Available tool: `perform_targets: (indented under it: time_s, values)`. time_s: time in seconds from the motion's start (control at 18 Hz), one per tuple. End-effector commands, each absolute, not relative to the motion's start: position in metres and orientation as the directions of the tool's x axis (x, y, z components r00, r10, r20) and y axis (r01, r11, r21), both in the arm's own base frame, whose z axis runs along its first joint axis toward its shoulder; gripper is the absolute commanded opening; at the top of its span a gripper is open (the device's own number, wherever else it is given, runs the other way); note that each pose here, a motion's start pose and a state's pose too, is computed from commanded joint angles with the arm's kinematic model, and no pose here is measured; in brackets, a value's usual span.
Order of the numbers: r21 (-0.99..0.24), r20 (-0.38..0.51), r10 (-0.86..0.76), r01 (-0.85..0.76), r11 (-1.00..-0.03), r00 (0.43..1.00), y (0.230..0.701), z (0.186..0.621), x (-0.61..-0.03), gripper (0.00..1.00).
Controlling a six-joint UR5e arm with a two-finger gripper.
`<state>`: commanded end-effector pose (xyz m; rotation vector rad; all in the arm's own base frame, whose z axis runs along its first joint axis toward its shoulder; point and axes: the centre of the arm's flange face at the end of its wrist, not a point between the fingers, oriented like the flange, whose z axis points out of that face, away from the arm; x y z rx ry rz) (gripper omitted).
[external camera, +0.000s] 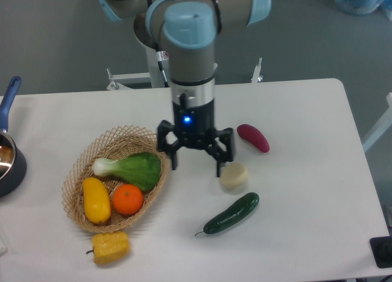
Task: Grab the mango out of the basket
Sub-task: 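Move the open gripper over the wicker basket toward the yellow mango, then lower the gripper onto the yellow mango and close around it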
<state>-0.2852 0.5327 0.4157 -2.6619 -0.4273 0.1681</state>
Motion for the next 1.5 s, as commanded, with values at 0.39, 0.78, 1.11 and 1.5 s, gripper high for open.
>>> perform_targets:
  time_s: [0.39,0.78,1.11,1.5]
  values:
    - [-0.391,0.045,0.364,0.352,-0.851,0.930,0.575,0.380,-0.228,1.00]
    - [-0.301,0.031,0.275,0.271,-0.914,0.961,0.617,0.320,-0.185,1.00]
    - [-0.261,0.032,0.206,0.207,-0.943,0.978,0.631,0.289,-0.166,1.00]
    - [-0.239,0.038,0.193,0.196,-0.951,0.980,0.643,0.252,-0.164,1.00]
